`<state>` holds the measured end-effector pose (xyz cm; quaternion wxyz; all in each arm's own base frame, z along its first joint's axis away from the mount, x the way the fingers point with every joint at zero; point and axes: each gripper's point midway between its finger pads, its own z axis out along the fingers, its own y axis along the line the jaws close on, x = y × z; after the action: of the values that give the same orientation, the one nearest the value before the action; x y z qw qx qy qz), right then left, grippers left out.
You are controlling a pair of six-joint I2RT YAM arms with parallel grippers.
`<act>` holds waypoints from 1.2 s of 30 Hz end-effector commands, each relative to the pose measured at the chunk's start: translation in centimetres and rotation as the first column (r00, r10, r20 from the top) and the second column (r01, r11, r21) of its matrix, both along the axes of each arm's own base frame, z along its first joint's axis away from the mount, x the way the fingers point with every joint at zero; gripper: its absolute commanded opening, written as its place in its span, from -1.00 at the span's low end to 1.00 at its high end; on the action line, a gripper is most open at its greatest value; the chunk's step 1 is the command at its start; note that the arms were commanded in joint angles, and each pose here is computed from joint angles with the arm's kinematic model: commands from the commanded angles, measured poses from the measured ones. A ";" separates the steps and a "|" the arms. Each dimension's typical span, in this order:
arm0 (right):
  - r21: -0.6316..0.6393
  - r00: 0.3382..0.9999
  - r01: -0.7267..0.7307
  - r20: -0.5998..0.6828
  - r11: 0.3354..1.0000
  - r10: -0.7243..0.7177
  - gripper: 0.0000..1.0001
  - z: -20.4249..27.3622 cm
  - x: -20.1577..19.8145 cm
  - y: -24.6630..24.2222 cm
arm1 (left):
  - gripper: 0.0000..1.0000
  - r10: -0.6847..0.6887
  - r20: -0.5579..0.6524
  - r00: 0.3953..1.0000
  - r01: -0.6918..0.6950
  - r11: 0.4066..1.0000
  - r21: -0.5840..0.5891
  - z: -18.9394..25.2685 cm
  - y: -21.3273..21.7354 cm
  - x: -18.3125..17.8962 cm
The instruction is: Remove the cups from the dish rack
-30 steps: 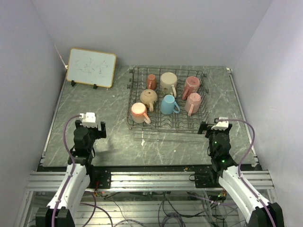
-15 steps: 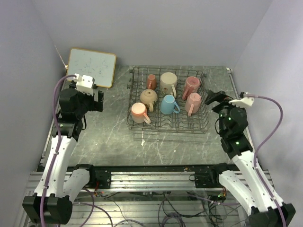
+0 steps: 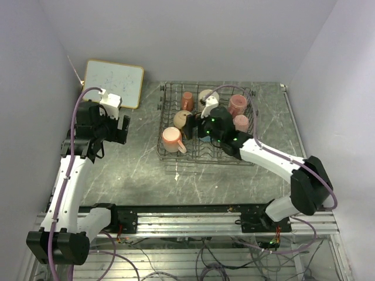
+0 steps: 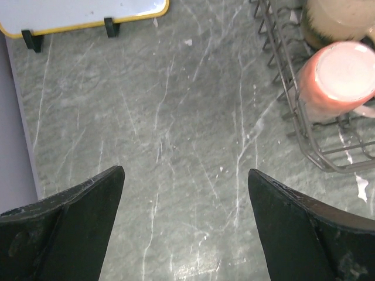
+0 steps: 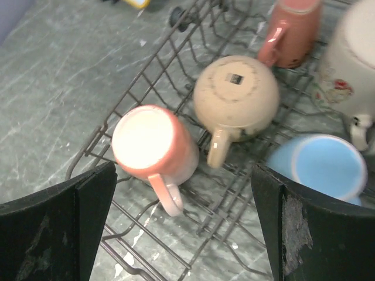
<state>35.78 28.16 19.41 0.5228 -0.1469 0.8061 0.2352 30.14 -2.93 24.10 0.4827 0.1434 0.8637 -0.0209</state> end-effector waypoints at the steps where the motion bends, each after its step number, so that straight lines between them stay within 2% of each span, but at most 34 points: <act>1: -0.123 0.995 -0.100 0.001 0.987 0.101 0.92 -1.6 -0.4 3.0 | 0.97 0.035 -0.057 0.998 -0.030 0.997 0.071 0.2 1.5 -0.6; 5: -0.236 0.984 -0.177 -0.057 0.955 0.168 0.77 -5.5 -1.5 5.3 | 0.99 0.035 -0.070 0.997 -0.026 0.993 0.116 0.3 2.1 -0.7; 8: -0.274 0.975 -0.219 -0.087 0.936 0.203 0.63 -7.4 -1.9 5.9 | 0.98 -0.024 -0.083 0.996 0.035 0.992 0.125 0.4 1.5 -1.1; 11: -0.299 0.967 -0.250 -0.114 0.921 0.226 0.47 -8.7 -2.0 6.3 | 0.98 -0.052 -0.109 0.993 0.068 0.987 0.143 0.3 1.4 -1.3; 16: -0.322 0.964 -0.261 -0.129 0.910 0.231 0.32 -10.0 -1.9 6.9 | 0.98 -0.033 -0.085 0.996 0.048 0.983 0.178 1.3 2.1 -0.9; 26: -0.362 0.958 -0.281 -0.159 0.889 0.238 -0.16 -12.7 -1.9 8.2 | 0.98 -0.051 -0.084 0.995 0.065 0.982 0.177 1.5 1.9 -1.3; 28: -0.372 0.959 -0.278 -0.157 0.886 0.235 -0.29 -12.9 -2.1 8.3 | 0.98 -0.057 -0.083 0.995 0.071 0.982 0.174 1.4 1.8 -1.4; 33: -0.375 0.966 -0.255 -0.138 0.891 0.219 -0.75 -12.2 -2.2 8.3 | 0.98 -0.077 -0.079 0.994 0.089 0.984 0.156 1.6 1.3 -1.5; 36: -0.379 0.975 -0.220 -0.119 0.899 0.188 -0.89 -10.9 -1.6 8.1 | 0.98 -0.091 -0.062 0.994 0.099 0.985 0.139 1.8 0.9 -1.4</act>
<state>32.99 35.98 5.65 0.3916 -0.3383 0.8443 0.1395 28.91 -1.53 24.54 0.4243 0.2146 0.8793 0.0269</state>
